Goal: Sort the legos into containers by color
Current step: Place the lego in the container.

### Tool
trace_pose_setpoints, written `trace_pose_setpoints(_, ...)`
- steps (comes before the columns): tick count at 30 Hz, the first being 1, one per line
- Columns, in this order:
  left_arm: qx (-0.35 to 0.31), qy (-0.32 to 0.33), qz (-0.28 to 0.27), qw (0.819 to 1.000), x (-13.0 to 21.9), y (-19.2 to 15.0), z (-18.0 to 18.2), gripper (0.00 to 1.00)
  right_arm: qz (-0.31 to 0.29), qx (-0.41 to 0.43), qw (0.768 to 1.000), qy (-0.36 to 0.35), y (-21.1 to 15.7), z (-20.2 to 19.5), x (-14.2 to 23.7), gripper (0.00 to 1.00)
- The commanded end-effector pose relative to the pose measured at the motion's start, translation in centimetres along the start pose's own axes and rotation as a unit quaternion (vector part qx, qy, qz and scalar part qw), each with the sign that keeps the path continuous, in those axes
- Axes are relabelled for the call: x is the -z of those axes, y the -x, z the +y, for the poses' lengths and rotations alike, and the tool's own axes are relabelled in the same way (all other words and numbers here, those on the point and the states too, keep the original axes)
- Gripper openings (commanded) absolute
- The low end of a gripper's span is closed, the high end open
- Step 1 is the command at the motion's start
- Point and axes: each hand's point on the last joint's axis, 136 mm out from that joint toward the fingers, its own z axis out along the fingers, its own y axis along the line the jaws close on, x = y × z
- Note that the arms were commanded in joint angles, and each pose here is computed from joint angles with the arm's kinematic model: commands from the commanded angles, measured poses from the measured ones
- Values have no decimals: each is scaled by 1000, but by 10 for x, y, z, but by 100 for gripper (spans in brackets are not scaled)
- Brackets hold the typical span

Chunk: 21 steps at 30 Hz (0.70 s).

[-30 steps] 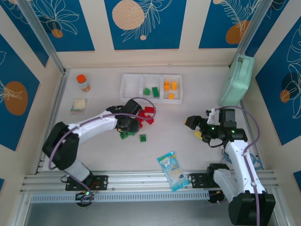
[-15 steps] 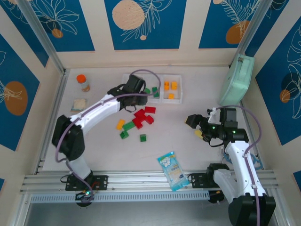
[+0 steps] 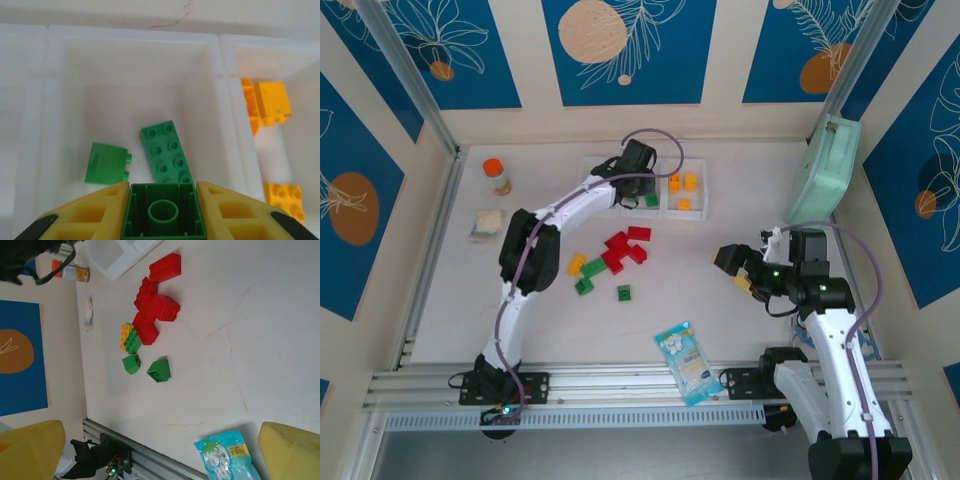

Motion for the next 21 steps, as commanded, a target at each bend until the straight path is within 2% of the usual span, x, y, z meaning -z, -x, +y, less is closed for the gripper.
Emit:
trace_pose_setpoints(1, -4, 26, -15, 1000, 1, 17, 12, 34, 1, 13, 1000, -16, -6, 0, 8, 99)
trace_pose_setpoints(7, -19, -4, -10, 1000, 14, 19, 7, 48, 3, 12, 1000, -19, -7, -3, 6, 99)
trace_pose_setpoints(10, -25, -20, -9, 999, 30, 19, 5, 64, 5, 8, 1000, -19, -6, -3, 5, 99)
trace_pose_setpoints(16, -27, -44, -18, 999, 77, 13, 9, 81, 0, 1, 1000, -13, -5, -1, 6, 99)
trace_pose_setpoints(21, -33, -60, 11, 998, 120, -40, 23, 100, -1, 4, 1000, -20, -2, -4, 3, 99)
